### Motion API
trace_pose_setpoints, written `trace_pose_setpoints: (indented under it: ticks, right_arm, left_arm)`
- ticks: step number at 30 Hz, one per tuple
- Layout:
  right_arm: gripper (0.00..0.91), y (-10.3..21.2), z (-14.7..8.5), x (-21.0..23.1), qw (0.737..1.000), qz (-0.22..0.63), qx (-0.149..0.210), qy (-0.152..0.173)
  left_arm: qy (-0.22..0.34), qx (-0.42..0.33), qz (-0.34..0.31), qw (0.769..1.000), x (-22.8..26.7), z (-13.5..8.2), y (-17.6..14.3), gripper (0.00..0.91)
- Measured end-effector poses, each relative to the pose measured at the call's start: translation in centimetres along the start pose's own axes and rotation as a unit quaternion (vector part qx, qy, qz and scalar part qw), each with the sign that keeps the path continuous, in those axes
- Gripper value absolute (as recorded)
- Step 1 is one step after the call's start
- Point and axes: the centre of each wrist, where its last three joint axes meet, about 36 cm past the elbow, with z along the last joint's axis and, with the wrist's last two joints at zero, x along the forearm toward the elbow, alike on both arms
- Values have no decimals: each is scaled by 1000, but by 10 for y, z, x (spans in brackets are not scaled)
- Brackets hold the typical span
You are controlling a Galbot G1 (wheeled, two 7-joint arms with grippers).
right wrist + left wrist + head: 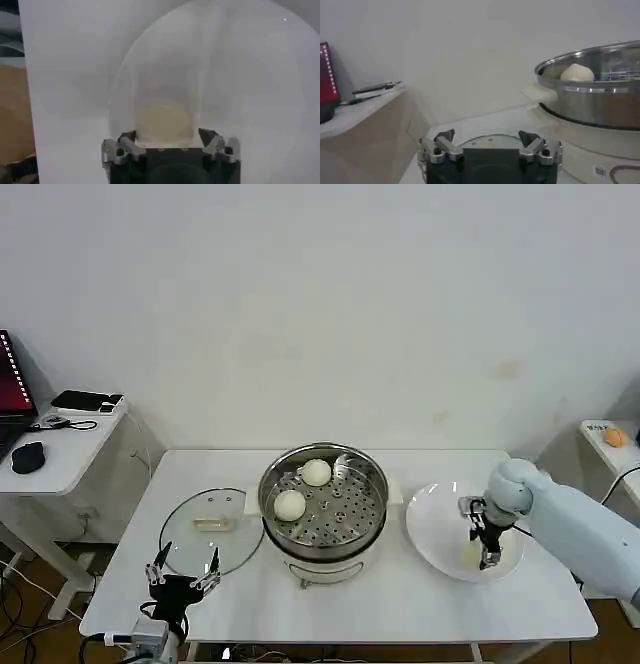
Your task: Take steamed baozi put them in steamer then cover it.
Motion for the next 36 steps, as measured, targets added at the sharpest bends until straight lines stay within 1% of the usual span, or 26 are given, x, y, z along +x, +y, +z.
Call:
trace_pose_setpoints:
  ticks: [6,10,13,17,19,22,30,33,36]
  right_arm:
    - [615,-1,4,9,1000,7,-5,-5]
    - [615,-3,7,25,1000,16,-7,-9]
    - [625,-8,2,42,1000,26,-1,-17]
    - [615,-21,-7,76,998,48,7,-29]
    - [625,-29,-15,93,997,58,13,-38]
    - [615,-41,-30,121,995,78,25,-52]
    - [625,-69,-81,186,986,123,69,-91]
    - [625,-79,-103,199,981,128,95,-112]
    - [635,-91,-122,210,972,132,134,-141]
  left_arm:
    - [0,0,0,1000,0,0,0,907]
    - [-3,0,1,1000,-2,-1,0,907]
    - [-6,1,0,1000,-3,-2,-1,907]
    - [-9,3,-1,1000,-4,-4,-1,907]
    - [-10,3,-2,1000,-5,-5,0,907]
    - [-10,4,-5,1000,-6,-5,1,907]
    - [-6,3,-11,1000,-4,-2,4,907]
    - [-5,2,-12,1000,-4,-1,5,907]
    - [-3,0,-12,1000,-3,-1,5,907]
